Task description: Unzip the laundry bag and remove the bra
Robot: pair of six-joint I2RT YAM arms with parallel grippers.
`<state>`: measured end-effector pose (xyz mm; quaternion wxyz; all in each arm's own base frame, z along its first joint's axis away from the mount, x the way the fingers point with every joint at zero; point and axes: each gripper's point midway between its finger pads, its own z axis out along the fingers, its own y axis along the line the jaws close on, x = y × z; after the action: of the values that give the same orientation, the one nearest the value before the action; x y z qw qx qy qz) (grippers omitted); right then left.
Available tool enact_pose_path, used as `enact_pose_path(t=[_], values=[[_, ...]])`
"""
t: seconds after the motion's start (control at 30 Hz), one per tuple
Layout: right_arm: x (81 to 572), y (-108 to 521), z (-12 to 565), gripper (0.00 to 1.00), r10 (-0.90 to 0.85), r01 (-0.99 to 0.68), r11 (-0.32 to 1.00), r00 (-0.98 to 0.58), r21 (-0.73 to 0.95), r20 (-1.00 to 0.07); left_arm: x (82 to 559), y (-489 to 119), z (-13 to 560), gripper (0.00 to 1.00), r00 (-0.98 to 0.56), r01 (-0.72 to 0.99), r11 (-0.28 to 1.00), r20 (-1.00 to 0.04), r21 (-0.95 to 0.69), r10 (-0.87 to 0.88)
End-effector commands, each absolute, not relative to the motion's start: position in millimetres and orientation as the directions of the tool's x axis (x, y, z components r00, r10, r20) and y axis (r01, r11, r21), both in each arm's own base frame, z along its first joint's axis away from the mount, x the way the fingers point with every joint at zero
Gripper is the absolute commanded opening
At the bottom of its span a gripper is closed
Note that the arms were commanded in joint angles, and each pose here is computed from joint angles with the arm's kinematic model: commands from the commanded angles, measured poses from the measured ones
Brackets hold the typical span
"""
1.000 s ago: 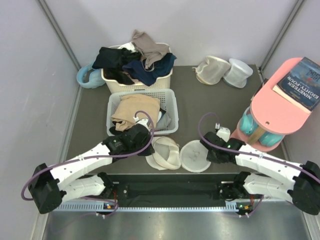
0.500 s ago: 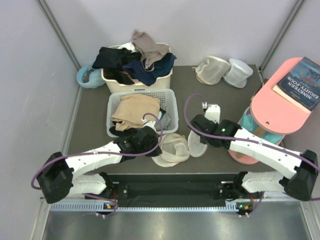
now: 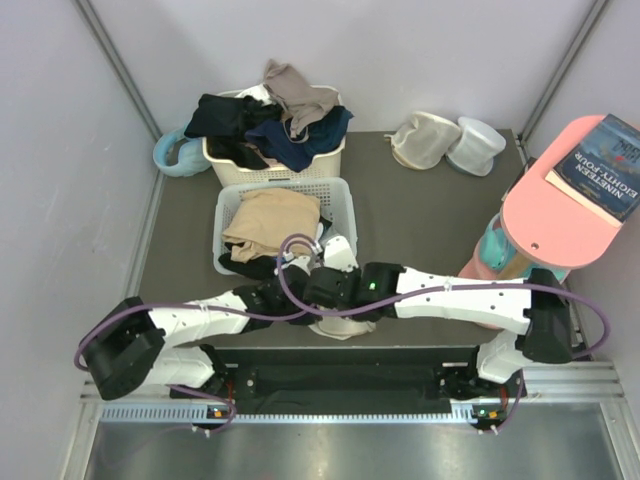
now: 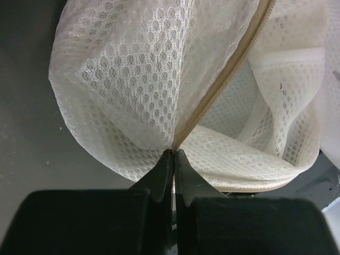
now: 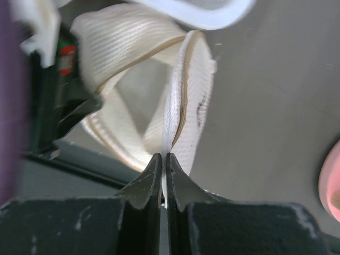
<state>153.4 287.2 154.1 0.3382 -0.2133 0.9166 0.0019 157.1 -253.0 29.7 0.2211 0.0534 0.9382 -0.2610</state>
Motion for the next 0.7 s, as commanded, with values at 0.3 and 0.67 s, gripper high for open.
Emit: enact_pose_path(t=[0.3,0.67], values=[[108.5,412.2,124.6,0.00,-0.416,-0.644,0.730,-0.684,0.228,-0.599,161.2,-240.5,58.8,0.00,-0.861,0.120,0.837,-0.476,-0.535,-0.180],[119.1,417.7,102.8,0.15,-0.383,-0.620,0.719,-0.730,0.312,-0.567,141.3,-192.4,72.3,0.43,-0.850,-0.055,0.865,-0.430,-0.499,-0.303]])
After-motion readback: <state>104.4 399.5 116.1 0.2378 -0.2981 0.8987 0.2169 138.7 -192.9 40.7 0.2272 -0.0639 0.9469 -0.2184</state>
